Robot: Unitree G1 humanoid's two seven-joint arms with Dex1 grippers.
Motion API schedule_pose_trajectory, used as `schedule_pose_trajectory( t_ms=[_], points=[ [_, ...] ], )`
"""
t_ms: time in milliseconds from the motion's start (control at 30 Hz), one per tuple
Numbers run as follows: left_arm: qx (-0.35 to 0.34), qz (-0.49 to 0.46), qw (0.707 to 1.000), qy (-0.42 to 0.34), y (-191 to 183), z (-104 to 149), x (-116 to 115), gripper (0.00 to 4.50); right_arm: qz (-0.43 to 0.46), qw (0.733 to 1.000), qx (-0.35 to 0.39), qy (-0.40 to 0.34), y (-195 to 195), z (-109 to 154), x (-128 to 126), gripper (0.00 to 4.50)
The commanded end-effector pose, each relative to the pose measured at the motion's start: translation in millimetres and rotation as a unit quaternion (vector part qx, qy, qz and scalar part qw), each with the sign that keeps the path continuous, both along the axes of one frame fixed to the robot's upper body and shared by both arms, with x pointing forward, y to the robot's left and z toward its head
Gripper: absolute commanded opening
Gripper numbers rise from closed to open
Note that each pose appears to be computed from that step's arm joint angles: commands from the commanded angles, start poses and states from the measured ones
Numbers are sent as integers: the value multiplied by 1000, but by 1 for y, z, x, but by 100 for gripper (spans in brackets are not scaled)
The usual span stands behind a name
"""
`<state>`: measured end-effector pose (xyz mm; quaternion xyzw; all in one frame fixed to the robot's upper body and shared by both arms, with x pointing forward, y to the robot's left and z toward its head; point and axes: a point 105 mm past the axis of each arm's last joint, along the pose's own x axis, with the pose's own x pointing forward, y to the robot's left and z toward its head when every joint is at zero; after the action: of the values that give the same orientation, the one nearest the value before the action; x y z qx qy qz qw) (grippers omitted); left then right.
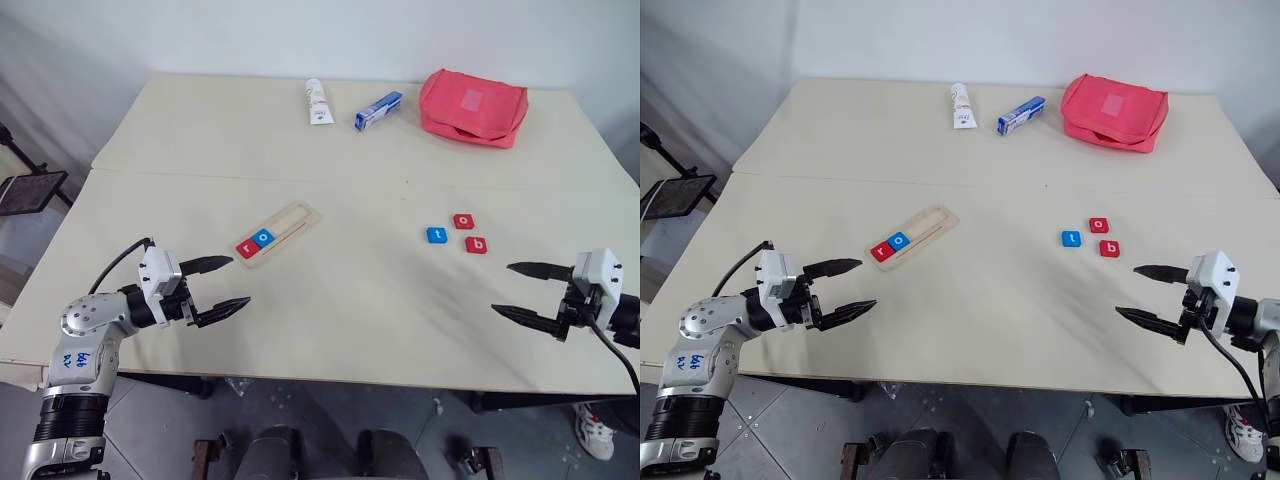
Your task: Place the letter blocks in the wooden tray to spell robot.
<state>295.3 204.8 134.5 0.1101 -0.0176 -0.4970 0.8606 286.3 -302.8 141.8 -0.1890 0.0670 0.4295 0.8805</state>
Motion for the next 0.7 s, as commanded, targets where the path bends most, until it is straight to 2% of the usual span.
schedule_pose_trajectory(
  t_ms=[33, 267, 467, 700],
  points=[
    [1, 0, 1000, -30, 1, 13, -2, 450, -2, 1000, -4, -22, -4, 10, 1, 448],
    [0, 34, 999, -28, 6, 18, -3, 450, -6, 1000, -3, -24, -4, 11, 5, 448],
    [41, 72, 996, 14, 30, 20, -24, 450, -2, 1000, 3, -30, 2, 13, 17, 448],
    [87, 94, 991, 43, 36, 28, -8, 450, 27, 999, 9, -35, 17, 17, 23, 448]
  ],
)
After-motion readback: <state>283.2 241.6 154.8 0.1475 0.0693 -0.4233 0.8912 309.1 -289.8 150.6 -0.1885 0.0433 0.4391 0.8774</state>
